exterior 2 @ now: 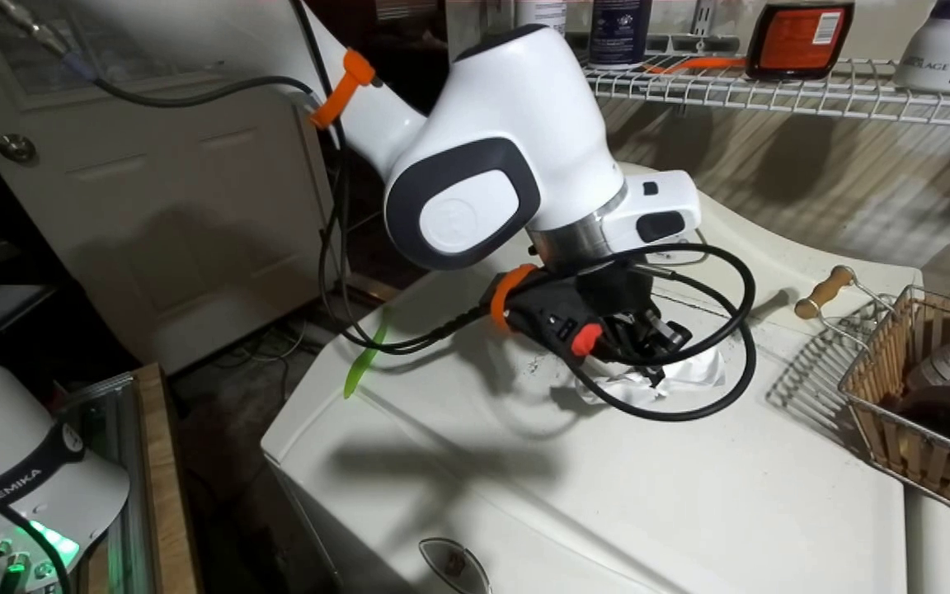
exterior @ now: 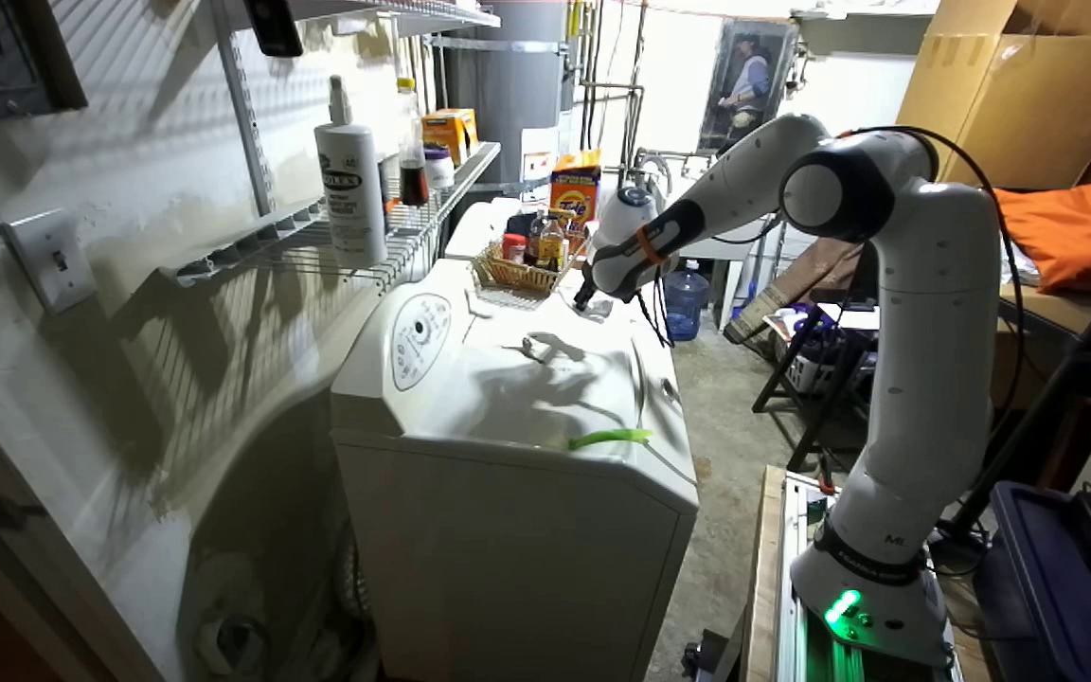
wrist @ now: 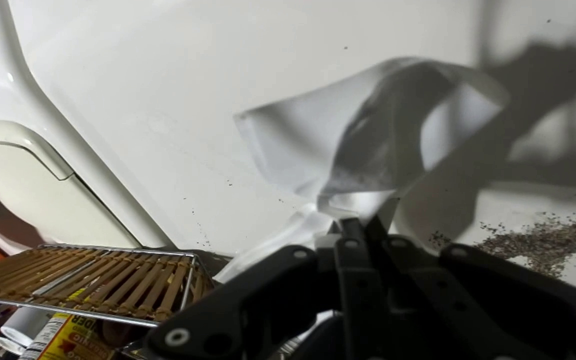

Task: Use the paper towel to wipe the dirt on top of the washer

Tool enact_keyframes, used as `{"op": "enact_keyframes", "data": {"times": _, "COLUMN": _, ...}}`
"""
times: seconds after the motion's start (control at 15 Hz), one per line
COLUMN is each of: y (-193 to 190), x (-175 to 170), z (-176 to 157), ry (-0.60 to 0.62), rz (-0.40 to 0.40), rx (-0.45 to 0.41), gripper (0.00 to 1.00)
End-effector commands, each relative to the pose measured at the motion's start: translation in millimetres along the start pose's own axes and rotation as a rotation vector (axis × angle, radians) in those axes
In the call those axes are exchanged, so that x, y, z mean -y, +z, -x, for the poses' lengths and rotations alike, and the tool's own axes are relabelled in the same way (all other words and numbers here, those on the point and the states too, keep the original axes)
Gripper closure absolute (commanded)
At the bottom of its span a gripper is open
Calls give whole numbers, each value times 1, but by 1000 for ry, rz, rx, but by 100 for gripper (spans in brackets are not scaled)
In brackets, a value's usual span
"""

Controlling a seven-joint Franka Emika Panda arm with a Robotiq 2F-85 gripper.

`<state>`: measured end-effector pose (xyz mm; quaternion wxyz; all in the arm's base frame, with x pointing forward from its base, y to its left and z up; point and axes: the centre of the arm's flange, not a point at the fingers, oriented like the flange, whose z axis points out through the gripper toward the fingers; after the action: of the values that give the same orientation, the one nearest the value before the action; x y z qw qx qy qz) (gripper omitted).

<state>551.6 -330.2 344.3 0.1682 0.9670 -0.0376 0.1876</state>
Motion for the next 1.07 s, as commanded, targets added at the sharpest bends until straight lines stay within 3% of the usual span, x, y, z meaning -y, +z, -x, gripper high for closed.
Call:
{"op": "enact_keyframes", "data": {"times": 0.0, "y": 3, "x": 1, "z": -5, "ry": -46, "rz": 68, "rx": -10, "gripper": 99}}
{"op": "enact_keyframes", "data": {"times": 0.27, "y": 28, "x": 18, "z": -25, "ry": -262, "rz": 207, "rx": 32, "gripper": 99}}
{"op": "enact_keyframes", "data": {"times": 0.6, "y": 63, "x": 42, "z": -53, "ry": -495, "rz": 299, "rx": 34, "gripper": 99}}
{"op": "enact_keyframes", "data": {"times": 1.0, "y": 70, "x": 37, "z": -98, "ry": -612, "rz": 368, "rx": 3, "gripper": 99}}
